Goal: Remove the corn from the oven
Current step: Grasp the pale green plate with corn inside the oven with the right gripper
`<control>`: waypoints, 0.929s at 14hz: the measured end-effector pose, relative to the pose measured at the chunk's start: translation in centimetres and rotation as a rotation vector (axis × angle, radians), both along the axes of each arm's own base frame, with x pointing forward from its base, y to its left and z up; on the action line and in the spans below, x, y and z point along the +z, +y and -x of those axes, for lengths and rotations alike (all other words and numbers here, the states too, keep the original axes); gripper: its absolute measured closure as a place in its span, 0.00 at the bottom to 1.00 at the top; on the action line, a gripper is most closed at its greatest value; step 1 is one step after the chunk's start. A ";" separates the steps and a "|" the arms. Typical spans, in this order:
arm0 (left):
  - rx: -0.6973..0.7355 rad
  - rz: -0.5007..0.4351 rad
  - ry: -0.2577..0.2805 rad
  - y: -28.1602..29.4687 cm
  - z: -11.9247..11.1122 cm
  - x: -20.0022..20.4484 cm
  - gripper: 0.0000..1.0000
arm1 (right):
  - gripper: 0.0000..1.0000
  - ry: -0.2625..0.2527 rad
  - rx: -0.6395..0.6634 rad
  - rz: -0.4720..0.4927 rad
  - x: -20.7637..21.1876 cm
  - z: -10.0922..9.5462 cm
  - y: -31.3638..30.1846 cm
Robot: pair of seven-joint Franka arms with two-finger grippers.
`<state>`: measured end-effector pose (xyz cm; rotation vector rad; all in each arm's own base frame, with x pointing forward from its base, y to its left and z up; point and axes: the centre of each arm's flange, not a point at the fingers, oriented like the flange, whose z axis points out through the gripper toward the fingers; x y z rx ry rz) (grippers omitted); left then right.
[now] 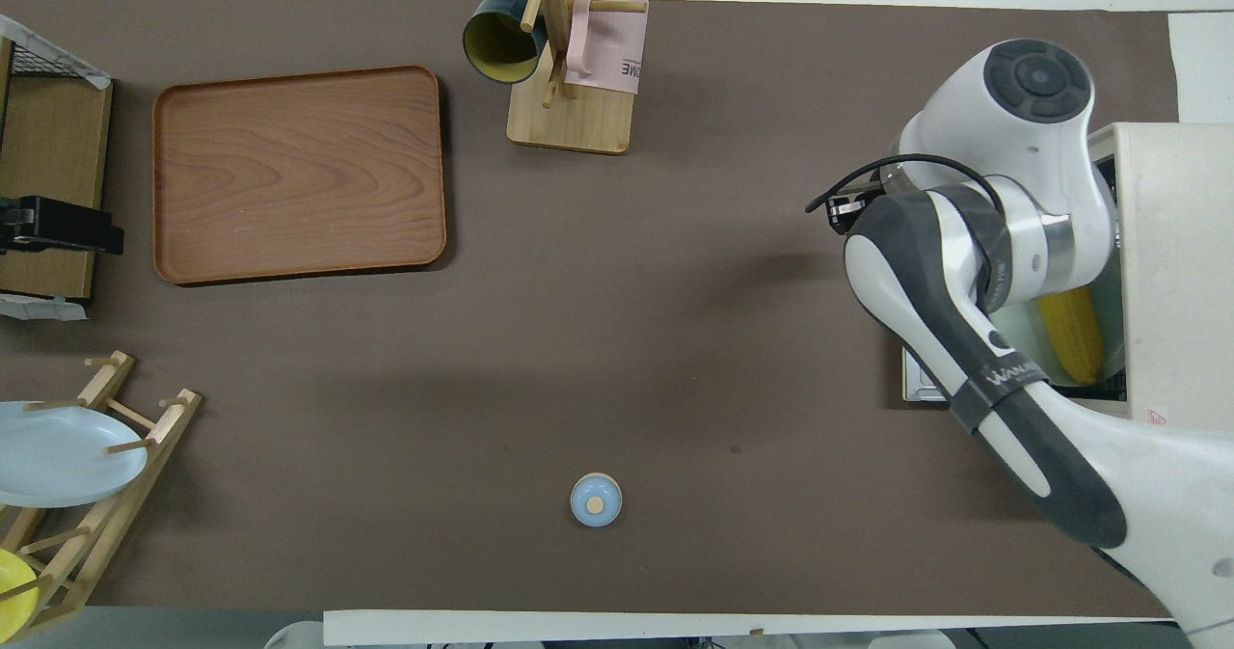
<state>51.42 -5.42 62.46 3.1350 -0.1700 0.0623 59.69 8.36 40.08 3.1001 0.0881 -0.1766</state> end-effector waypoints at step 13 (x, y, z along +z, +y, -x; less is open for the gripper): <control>0.000 0.000 0.004 0.0 0.0 0.0 0.00 | 0.42 0.117 -0.094 0.044 -2.7 3.9 -10.2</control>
